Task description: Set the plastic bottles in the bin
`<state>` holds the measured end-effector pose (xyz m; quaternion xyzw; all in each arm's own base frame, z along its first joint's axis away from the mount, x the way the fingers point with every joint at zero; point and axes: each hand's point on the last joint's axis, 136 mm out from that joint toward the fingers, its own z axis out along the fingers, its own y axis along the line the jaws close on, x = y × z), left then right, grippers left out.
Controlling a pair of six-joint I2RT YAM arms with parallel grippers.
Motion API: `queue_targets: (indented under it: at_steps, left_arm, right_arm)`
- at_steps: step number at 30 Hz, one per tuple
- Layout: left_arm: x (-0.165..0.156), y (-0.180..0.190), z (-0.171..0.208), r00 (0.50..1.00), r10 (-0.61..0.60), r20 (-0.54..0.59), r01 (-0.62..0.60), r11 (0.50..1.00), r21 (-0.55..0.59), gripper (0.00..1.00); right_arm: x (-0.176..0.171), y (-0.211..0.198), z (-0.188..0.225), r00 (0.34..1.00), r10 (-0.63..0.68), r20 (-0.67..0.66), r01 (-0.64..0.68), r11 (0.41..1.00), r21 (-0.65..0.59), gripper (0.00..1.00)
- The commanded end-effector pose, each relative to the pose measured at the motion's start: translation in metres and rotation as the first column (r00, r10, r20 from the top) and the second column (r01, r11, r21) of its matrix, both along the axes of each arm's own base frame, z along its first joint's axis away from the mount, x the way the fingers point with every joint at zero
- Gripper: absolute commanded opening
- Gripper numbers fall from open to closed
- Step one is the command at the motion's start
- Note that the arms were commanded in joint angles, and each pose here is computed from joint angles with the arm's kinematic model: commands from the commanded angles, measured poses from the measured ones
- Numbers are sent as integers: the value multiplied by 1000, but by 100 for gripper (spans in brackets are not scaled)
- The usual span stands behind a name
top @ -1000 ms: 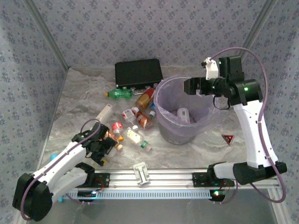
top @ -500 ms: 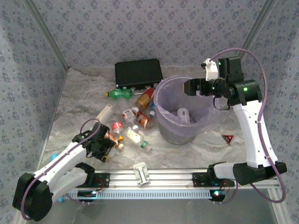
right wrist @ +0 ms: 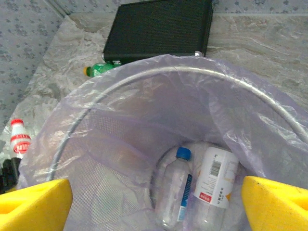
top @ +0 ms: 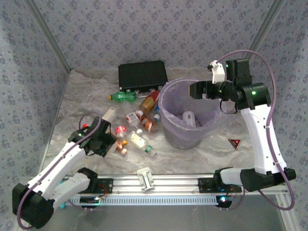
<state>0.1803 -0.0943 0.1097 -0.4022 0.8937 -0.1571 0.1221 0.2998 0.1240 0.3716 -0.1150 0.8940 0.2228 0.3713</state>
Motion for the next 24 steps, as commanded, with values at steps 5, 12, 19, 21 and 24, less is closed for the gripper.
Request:
queue_targets:
  at_steps: [5, 12, 19, 21, 24]
  left_arm:
    - [71, -30, 90, 900, -274, 340, 254, 962, 102, 42]
    - [129, -119, 190, 557, -449, 699, 570, 819, 72, 28]
    - [130, -180, 251, 261, -421, 869, 800, 598, 50, 26]
    - [127, -189, 259, 219, -410, 885, 836, 547, 47, 25]
    - [121, -200, 262, 177, -415, 892, 876, 480, 50, 25]
  right_arm:
    - [-13, 23, 47, 990, 91, 108, -107, 983, 149, 91]
    - [-16, 70, 82, 962, 227, 151, -264, 914, 308, 91]
    - [2, 113, 84, 941, 322, 101, -336, 869, 364, 91]
    - [9, 127, 82, 931, 355, 91, -363, 861, 356, 91]
    - [23, 145, 79, 916, 392, 81, -395, 850, 349, 91]
